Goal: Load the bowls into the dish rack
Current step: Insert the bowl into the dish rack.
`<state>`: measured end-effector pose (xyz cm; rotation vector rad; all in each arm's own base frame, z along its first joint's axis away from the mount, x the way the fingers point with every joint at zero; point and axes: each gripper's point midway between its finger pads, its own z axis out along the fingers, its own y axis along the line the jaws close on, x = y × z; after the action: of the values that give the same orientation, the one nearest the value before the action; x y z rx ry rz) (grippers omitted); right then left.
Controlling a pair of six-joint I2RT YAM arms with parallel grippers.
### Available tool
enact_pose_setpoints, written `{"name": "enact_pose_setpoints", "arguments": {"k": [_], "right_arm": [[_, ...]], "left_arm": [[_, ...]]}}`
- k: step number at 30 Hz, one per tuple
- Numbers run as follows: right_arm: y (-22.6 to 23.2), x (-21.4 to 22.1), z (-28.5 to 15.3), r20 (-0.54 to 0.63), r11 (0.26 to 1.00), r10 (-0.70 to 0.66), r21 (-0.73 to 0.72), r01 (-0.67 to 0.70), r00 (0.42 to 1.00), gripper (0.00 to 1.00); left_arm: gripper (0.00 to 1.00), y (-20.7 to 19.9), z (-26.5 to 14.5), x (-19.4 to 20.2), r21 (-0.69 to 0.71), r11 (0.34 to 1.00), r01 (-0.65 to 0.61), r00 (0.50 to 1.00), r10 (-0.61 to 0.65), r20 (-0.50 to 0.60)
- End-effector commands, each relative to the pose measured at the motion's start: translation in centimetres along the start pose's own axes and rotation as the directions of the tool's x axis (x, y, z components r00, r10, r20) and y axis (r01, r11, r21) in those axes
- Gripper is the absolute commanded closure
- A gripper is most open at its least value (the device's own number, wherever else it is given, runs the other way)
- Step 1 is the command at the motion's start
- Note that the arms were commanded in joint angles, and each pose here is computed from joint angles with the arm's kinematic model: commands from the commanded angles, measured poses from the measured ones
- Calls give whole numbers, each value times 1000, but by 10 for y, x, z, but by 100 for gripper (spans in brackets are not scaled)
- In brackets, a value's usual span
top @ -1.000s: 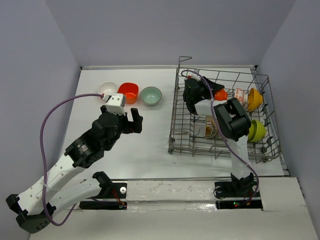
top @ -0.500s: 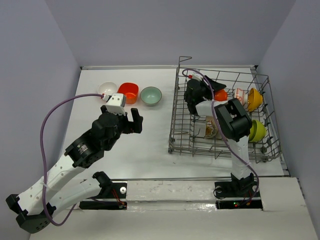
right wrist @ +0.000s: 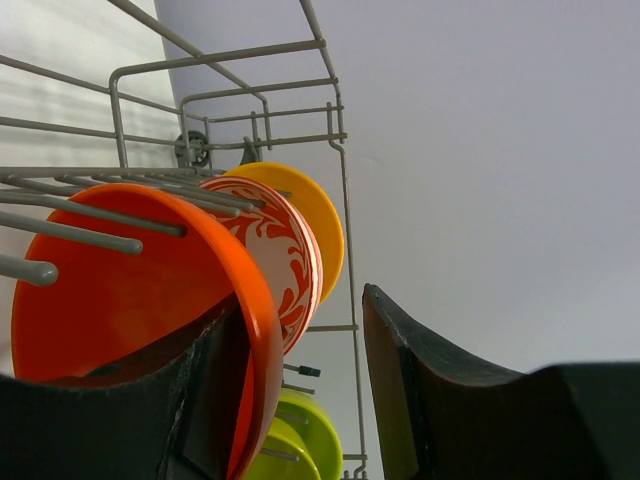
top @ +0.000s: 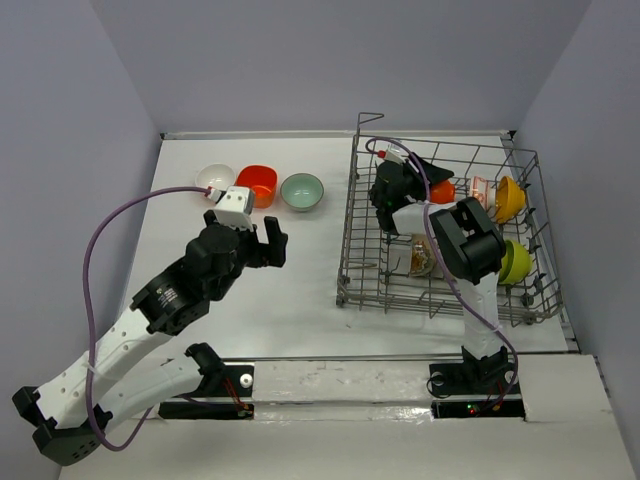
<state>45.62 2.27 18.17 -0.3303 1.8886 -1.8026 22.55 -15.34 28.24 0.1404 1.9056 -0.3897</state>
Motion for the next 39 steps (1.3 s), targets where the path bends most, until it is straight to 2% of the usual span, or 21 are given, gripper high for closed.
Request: {"name": "enact_pose_setpoints", "arguments": {"k": [1,12,23,30,33,34,36,37,39], "right_arm": [[-33,27,-5,-148,983,181,37,-177,972,47],[-36,31,-5,-145,977,211,41,-207,967,47],[-37,23,-11,-123,971,238,35,-235,964,47],[-32,20,-11,-123,966,257,35,-254,959,47],[-33,17,-15,-121,963,270,29,-268,955,47],[-34,17,-15,-121,962,273,29,-271,954,48],[-34,18,-15,-121,962,271,29,-270,955,47],[-34,18,-15,-119,962,273,29,-271,955,48],[-35,18,-15,-121,962,274,29,-273,954,48]], "left_arm": [[1,-9,4,-11,29,1000,-7,1000,7,27],[1,-24,24,-16,34,999,-11,1000,11,5],[1,-25,33,-76,4,992,130,987,-130,93],[1,-36,44,-91,12,978,206,972,-206,112],[1,-31,54,-100,-25,959,283,946,-275,174],[1,-33,57,-110,-10,935,354,913,-344,220],[1,-23,71,-108,-66,903,424,878,-392,275],[1,-23,74,-115,-53,868,494,832,-454,319],[1,-14,86,-114,-101,829,550,788,-476,390]]}}
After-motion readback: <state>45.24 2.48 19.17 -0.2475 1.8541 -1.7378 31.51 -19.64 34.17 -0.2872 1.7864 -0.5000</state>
